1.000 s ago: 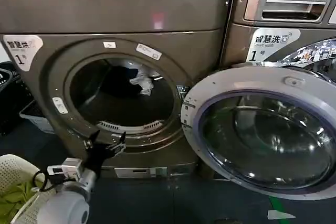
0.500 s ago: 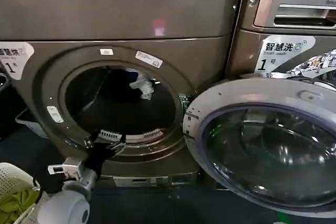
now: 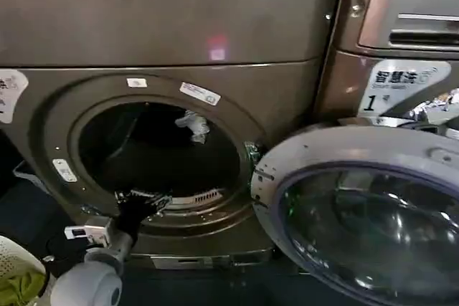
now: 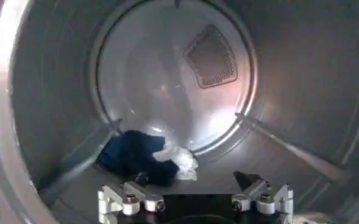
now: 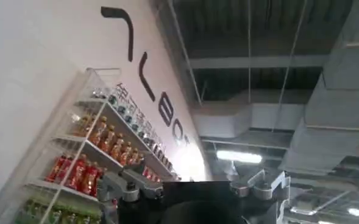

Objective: Grasp the clothes from the dryer.

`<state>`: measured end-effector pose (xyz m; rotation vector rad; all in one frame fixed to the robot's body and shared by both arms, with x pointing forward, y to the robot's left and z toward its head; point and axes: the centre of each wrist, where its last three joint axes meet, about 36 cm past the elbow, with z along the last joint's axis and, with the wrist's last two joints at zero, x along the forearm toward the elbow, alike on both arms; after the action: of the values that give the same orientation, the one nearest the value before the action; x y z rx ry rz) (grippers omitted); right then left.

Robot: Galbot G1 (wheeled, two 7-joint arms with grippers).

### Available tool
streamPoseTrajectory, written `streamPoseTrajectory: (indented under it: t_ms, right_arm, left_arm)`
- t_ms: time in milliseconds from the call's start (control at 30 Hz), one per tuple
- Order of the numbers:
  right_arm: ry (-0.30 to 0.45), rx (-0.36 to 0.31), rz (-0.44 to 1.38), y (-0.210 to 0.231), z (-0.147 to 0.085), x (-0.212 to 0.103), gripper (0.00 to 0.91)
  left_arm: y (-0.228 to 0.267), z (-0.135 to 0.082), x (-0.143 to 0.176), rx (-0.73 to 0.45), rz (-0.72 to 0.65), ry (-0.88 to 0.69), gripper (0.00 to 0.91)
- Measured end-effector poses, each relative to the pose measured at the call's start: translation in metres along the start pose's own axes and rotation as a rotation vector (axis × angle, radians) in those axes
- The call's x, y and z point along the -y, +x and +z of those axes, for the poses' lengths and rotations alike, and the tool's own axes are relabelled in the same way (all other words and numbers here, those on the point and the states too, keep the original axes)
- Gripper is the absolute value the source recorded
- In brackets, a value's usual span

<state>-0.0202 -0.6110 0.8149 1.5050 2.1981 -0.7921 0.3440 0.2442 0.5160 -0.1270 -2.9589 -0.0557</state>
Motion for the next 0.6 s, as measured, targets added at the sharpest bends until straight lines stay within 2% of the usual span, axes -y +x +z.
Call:
streamPoseTrajectory:
  t_ms: [600]
  right_arm:
    - [0.01,0.004,0.005,-0.0012,-0.0037,0.0033,0.907]
  left_arm:
    - [-0.0016,-0.001,-0.0011,0.004,-0.002,0.001,0.907]
